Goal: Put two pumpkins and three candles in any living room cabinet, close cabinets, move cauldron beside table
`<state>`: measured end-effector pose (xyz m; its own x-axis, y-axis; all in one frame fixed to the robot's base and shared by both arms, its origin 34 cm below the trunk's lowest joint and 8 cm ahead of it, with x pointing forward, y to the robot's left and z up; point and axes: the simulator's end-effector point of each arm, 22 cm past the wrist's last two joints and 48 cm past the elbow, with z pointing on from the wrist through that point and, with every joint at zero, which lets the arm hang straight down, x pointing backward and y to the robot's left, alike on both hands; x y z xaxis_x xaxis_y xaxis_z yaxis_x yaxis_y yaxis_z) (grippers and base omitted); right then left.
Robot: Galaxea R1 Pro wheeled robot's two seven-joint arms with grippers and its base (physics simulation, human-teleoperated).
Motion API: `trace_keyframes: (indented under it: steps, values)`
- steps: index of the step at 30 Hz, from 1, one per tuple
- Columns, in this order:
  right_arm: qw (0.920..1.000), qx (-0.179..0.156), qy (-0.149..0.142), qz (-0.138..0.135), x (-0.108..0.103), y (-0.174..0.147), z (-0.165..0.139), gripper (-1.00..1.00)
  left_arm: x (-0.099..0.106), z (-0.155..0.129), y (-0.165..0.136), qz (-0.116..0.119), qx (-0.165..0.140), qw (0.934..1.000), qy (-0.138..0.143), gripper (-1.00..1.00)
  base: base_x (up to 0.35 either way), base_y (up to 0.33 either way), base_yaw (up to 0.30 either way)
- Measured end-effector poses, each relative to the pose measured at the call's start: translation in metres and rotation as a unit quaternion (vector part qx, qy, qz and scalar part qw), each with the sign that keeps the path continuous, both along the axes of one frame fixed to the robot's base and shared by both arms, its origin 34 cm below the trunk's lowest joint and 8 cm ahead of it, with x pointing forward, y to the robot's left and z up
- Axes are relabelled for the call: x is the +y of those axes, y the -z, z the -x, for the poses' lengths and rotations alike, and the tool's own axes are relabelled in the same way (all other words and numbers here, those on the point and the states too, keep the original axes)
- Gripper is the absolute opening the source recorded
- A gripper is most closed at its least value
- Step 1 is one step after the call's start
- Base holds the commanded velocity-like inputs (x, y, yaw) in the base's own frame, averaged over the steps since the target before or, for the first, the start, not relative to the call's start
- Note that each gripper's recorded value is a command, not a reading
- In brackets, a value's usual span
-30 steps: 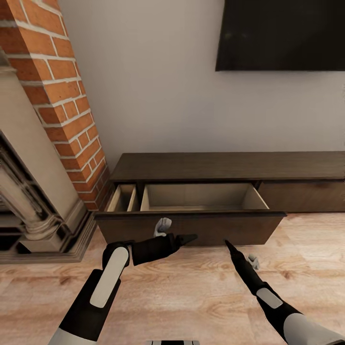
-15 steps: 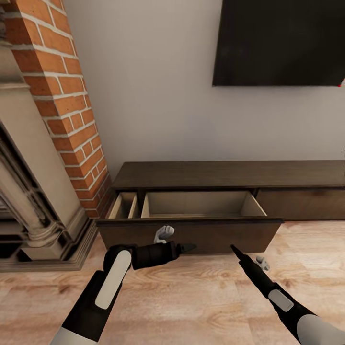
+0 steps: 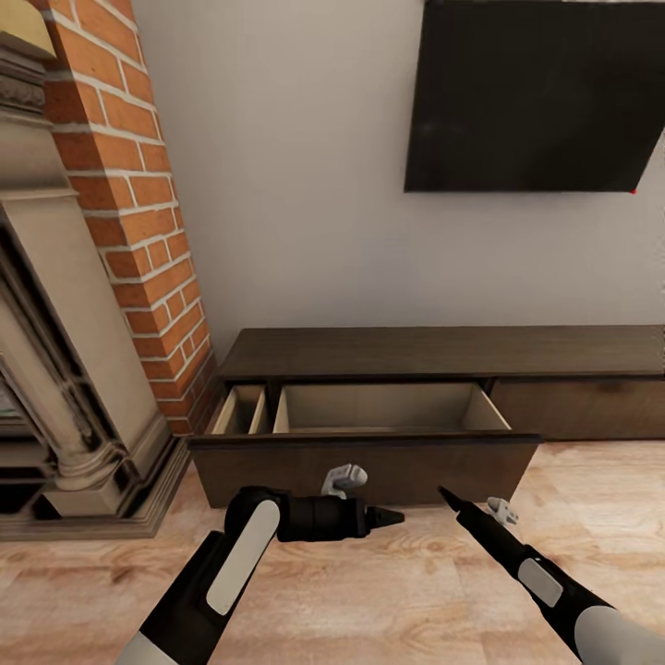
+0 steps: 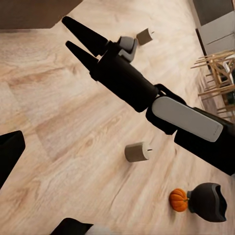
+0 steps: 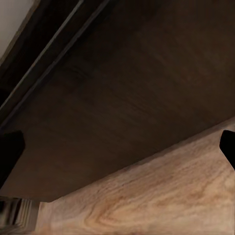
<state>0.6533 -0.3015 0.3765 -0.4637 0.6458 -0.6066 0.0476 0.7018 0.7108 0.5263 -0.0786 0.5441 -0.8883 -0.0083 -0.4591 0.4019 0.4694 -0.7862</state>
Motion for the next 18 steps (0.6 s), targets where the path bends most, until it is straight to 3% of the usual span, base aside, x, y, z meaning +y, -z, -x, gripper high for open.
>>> trace_keyframes:
  steps: [11,18]
  values:
    - [0.9997,-0.010,-0.010,0.022,0.001,-0.019,-0.002,1.00,0.001,0.005,-0.006,-0.018,-0.014,0.9997,0.003,1.00,0.000,0.000,0.000]
    - [0.9972,-0.001,-0.031,0.068,0.001,-0.020,0.002,1.00,0.006,0.006,-0.002,-0.044,-0.025,0.9987,0.001,1.00,0.000,0.000,0.000]
